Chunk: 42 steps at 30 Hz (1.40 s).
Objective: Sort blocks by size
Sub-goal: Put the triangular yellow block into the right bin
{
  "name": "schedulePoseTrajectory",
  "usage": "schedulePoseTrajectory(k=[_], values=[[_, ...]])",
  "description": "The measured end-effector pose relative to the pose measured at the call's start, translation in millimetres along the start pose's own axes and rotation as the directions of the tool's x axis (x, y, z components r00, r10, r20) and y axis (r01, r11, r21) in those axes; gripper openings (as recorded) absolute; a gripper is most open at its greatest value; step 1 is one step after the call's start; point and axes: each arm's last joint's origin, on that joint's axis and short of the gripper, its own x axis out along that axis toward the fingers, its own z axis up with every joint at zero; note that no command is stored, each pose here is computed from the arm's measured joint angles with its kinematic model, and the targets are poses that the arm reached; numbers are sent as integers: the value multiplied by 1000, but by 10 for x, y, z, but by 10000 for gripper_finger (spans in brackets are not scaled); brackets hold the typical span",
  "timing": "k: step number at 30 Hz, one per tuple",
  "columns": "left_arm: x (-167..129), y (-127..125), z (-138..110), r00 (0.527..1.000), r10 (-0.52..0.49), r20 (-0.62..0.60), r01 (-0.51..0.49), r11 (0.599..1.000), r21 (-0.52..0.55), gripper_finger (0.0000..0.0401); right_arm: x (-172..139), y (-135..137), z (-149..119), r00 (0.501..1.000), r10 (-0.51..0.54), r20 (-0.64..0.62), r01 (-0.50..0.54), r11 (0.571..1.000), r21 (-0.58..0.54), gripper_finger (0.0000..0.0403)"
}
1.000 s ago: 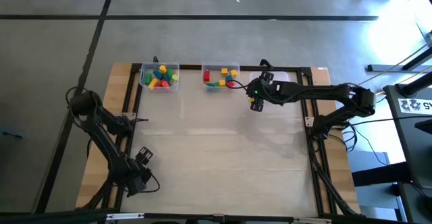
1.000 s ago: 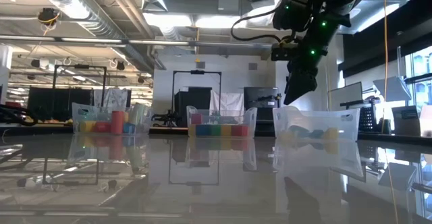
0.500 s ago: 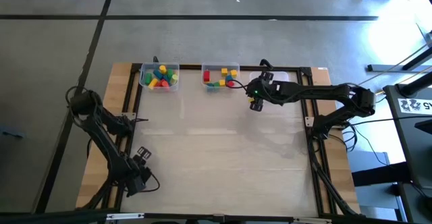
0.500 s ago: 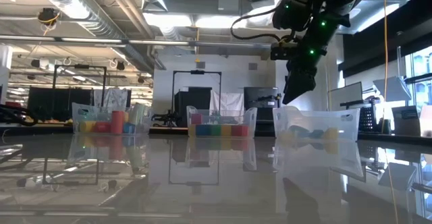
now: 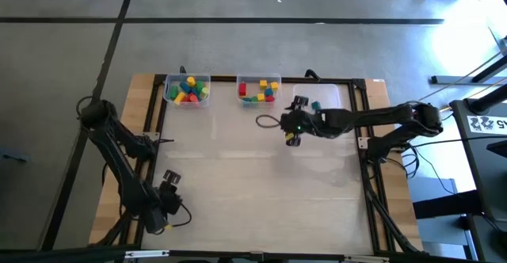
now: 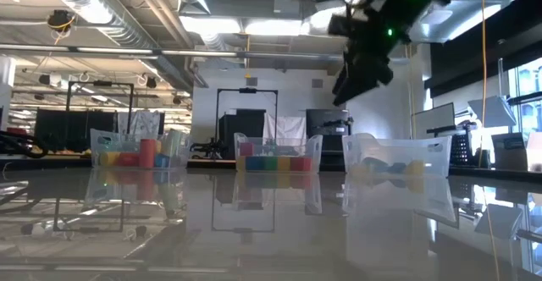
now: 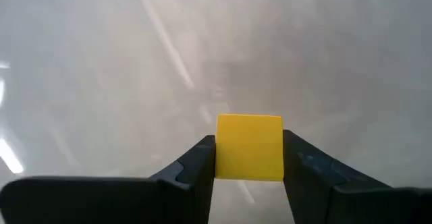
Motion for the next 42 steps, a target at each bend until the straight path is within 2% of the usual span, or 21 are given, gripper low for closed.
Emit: schedulePoseTrajectory(k=[4,8,13,18,21,25,30,35,42], values=[[-171,91,60,985,113,130,-108,993,-48,133,-131,159,136,995,37,87,-39,999,19,310],[-300,191,123,934,252,252,-231,967,-111,133,-253,339,260,969,121,213,-132,991,36,310],[-357,358,199,814,470,340,-420,882,-214,138,-395,518,389,912,182,367,-212,976,43,310],[-346,538,275,737,589,332,-509,807,-300,136,-435,667,505,848,231,478,-297,952,68,310],[-338,626,316,705,632,322,-558,774,-298,136,-405,771,567,810,255,527,-353,931,93,310],[-343,697,424,655,669,352,-625,741,-244,137,-289,902,652,755,277,594,-425,897,123,310],[-362,775,582,619,678,395,-681,715,-160,137,-147,1025,745,669,286,686,-489,864,117,310],[-390,873,695,566,717,408,-745,656,-120,139,-48,1110,806,596,265,758,-564,810,161,310],[-401,1021,789,539,742,398,-775,622,-111,140,64,1204,850,507,219,834,-655,727,207,310]])
